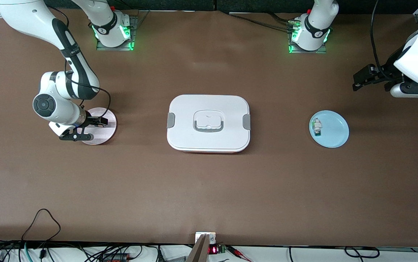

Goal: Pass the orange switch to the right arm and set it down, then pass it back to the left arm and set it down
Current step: 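Close the right gripper on the orange-and-black switch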

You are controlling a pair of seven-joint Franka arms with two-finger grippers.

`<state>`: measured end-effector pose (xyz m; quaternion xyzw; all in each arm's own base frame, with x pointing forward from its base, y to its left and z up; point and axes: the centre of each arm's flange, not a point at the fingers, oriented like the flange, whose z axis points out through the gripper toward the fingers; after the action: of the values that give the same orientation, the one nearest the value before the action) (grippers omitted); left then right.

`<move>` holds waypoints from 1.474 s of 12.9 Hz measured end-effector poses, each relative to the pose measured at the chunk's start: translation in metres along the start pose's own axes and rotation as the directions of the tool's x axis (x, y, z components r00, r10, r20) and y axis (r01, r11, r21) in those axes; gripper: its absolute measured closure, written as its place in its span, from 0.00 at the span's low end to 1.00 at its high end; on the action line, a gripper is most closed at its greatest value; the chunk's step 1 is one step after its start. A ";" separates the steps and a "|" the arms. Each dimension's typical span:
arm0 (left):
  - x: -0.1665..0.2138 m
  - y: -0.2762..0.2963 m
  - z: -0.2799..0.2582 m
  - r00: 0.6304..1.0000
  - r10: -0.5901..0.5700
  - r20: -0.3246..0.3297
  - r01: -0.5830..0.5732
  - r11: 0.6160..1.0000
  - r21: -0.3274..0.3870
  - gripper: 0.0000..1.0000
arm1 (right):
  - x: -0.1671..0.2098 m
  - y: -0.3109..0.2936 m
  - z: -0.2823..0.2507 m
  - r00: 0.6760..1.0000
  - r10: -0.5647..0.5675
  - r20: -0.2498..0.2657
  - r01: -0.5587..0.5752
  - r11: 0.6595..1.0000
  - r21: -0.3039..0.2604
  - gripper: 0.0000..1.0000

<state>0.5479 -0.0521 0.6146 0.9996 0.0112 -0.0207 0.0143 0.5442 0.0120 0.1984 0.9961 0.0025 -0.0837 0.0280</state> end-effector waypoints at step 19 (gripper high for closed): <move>0.000 -0.002 0.000 1.000 -0.004 0.003 0.004 1.000 0.000 0.00 | -0.012 0.001 0.021 0.999 0.012 0.032 -0.012 1.000 -0.001 0.00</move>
<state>0.5477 -0.0501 0.6144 0.9996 0.0129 -0.0223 0.0142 0.5291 0.0095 0.1797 0.9946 -0.0038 -0.0994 0.0291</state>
